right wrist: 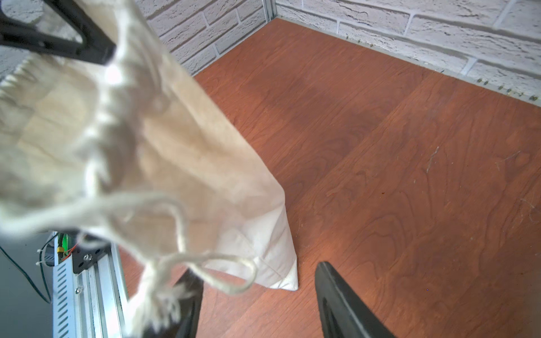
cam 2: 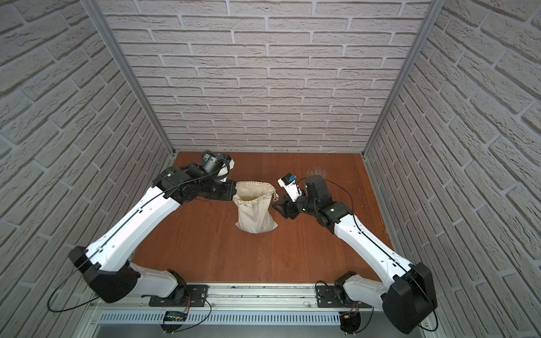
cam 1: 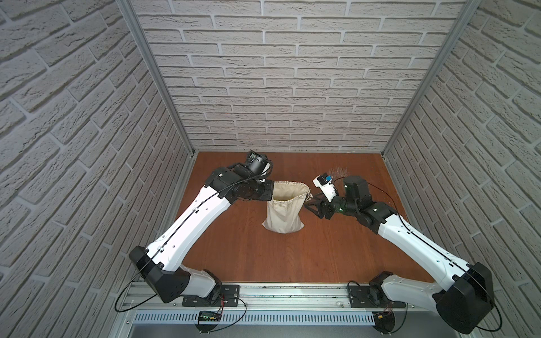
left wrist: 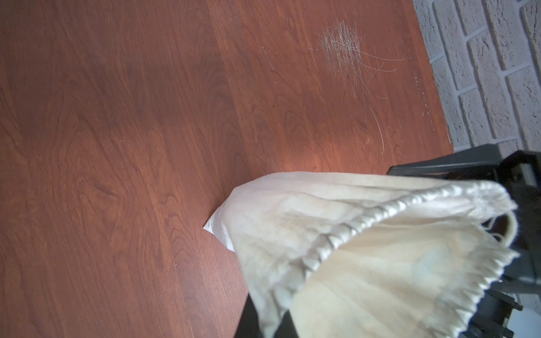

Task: Close the soil bag
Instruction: Frap the soil bag at the center of the board.

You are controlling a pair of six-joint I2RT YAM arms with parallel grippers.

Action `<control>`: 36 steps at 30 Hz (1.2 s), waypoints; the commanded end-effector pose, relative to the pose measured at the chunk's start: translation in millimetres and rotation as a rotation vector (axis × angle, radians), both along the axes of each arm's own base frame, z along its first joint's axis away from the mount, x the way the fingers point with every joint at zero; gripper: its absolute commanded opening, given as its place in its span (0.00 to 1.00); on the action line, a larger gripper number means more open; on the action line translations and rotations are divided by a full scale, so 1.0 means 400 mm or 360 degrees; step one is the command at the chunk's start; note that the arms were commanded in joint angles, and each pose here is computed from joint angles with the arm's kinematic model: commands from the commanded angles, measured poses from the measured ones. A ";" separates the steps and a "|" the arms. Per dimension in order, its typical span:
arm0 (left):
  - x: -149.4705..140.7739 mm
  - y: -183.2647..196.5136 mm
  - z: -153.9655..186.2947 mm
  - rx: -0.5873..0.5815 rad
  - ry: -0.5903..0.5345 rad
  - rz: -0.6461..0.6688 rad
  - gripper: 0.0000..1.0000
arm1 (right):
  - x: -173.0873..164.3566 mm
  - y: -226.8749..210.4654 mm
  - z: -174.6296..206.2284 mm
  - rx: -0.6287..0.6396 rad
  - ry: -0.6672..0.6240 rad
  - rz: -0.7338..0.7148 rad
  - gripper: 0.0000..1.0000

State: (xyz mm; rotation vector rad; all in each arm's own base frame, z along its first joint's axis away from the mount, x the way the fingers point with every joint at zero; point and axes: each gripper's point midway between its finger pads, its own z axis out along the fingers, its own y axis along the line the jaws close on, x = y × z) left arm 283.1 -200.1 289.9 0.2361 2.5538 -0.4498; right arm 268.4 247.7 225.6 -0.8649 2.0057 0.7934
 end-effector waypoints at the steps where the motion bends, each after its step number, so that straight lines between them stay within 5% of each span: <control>1: 0.002 0.003 0.022 -0.0047 -0.0050 0.0002 0.00 | -0.007 0.012 0.063 0.0107 -0.0167 0.0028 0.65; 25: -0.007 0.010 0.034 -0.0057 -0.0055 0.0010 0.00 | 0.060 0.040 0.096 0.0160 -0.0307 -0.0041 0.54; 36: -0.013 0.016 0.038 -0.0046 -0.0062 0.0010 0.00 | 0.073 0.029 0.127 0.0175 -0.0410 -0.0108 0.12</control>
